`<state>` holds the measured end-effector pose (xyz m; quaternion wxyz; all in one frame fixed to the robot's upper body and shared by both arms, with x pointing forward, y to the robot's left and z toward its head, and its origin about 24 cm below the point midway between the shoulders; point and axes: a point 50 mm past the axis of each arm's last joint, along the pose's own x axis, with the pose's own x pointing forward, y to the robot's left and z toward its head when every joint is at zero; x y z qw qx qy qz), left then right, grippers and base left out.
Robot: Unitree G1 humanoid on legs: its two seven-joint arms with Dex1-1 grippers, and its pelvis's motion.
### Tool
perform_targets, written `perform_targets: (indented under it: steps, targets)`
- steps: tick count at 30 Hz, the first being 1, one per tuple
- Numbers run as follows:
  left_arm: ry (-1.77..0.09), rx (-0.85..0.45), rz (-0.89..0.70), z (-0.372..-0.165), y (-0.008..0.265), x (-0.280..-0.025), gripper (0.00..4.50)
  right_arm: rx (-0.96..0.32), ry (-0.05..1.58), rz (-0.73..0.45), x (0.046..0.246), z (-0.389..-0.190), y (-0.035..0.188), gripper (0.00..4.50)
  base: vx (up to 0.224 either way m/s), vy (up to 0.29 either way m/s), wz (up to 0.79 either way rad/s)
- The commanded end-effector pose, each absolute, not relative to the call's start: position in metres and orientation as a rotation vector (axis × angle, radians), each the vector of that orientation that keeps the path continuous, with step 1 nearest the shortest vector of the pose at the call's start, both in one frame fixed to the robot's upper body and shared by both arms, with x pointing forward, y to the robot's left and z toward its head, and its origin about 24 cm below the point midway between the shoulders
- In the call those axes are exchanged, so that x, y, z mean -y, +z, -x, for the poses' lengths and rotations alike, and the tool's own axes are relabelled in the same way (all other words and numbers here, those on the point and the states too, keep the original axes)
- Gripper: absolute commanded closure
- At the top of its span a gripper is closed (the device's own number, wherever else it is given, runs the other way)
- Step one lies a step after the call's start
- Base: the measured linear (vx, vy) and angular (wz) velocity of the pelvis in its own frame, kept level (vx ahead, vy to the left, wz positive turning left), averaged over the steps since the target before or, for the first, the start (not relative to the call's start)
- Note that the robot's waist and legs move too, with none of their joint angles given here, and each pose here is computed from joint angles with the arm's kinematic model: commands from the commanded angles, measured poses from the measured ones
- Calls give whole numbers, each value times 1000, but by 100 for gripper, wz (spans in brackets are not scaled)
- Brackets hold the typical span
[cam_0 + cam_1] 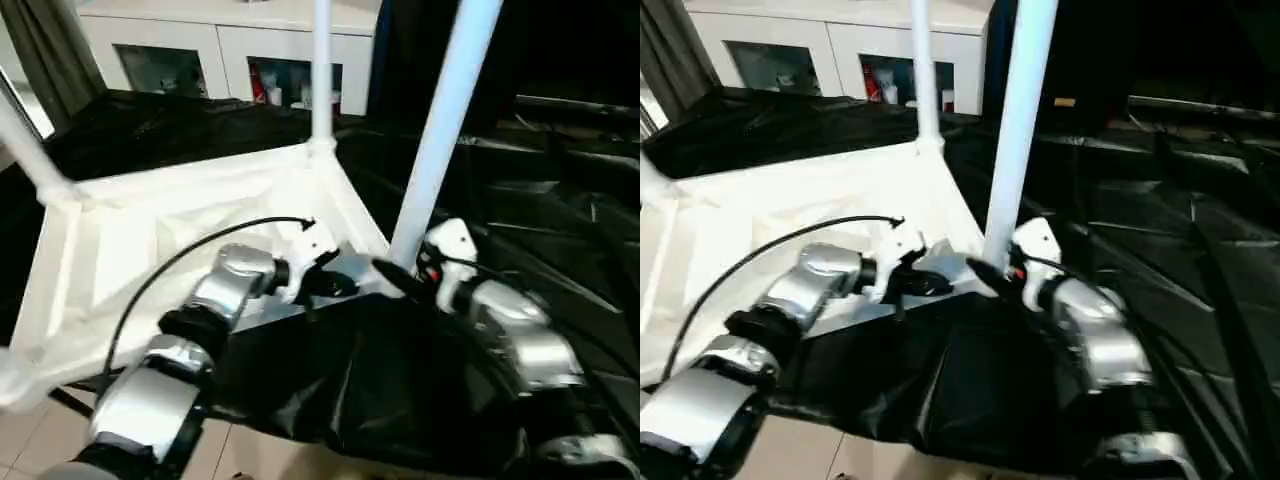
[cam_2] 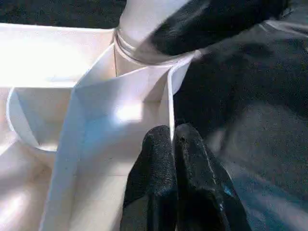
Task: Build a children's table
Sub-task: Rotate leg to tighten
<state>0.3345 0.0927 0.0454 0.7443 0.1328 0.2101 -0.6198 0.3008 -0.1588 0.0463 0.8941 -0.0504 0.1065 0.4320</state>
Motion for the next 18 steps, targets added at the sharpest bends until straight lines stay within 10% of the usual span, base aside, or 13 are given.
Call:
perform_targets:
  steps: [1,18]
  targets:
    - [-1435,-524,-320,-327,40,-96,450,-257,1132,86,140,-286,41,152,0,0,0]
    - [-1497,-575,-324,-321,42,-114,450,-321,1278,50,150,-275,38,239,0,0,0]
